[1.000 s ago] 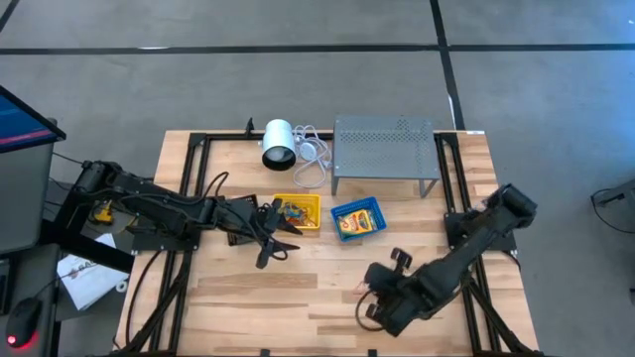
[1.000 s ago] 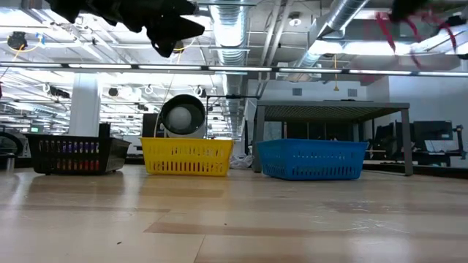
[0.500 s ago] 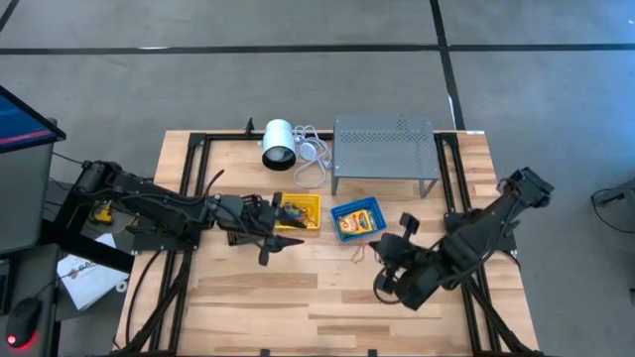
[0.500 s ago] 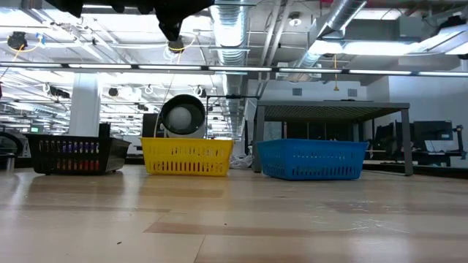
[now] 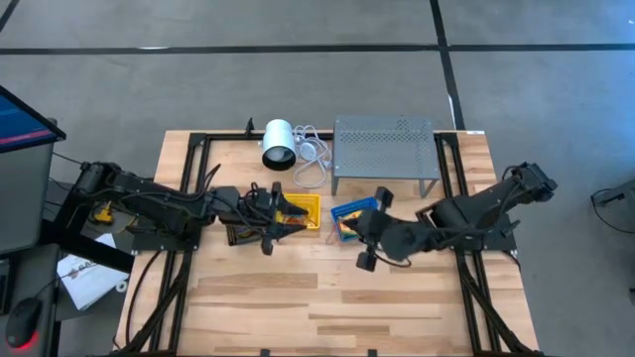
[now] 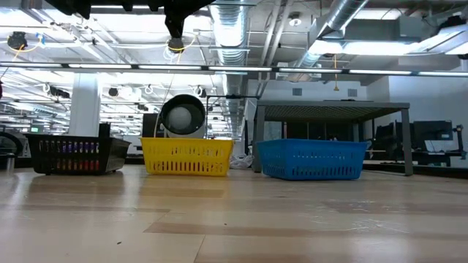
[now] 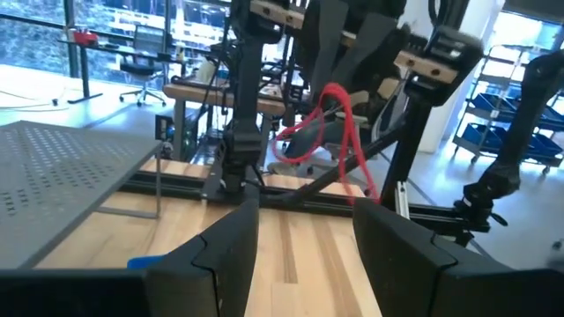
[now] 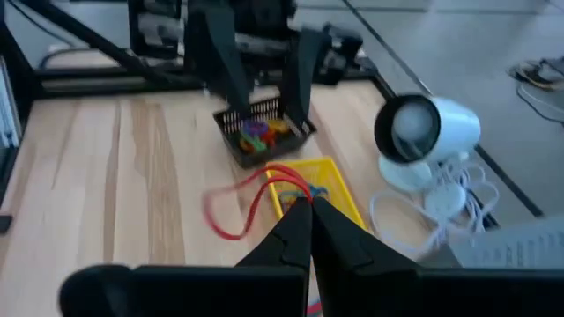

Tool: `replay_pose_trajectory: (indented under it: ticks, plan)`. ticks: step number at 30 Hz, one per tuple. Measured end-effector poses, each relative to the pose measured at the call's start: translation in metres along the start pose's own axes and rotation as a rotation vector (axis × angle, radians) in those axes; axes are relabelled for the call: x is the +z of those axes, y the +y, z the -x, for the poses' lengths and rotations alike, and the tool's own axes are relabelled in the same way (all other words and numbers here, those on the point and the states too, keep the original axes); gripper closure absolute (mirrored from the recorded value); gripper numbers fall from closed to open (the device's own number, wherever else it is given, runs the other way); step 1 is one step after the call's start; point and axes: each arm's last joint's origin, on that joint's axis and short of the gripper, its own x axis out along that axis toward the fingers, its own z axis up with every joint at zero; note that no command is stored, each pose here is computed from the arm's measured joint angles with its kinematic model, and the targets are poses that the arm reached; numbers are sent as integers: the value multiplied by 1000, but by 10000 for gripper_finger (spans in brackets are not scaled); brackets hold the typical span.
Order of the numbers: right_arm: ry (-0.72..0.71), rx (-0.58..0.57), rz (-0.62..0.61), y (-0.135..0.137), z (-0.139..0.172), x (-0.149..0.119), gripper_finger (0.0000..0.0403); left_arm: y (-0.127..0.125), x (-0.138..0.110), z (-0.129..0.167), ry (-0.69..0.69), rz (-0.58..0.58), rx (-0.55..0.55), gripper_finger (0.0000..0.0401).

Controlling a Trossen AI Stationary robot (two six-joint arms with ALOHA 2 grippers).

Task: Pick & Place Office Desk Supplies
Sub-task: Put the red rubber band into the yellow bin

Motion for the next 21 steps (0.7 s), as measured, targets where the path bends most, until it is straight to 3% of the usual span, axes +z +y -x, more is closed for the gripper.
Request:
replay_pose_trajectory:
  ticks: [5,15,21]
  plan:
    - [-40,21,4,-9,-9,10,403,0,0,0,4,-13,-36,207]
    - [-86,94,7,-16,-30,21,403,1,6,-2,-22,-23,-32,140]
    - [-97,97,4,-22,-40,24,403,0,15,-5,-22,-25,-32,133]
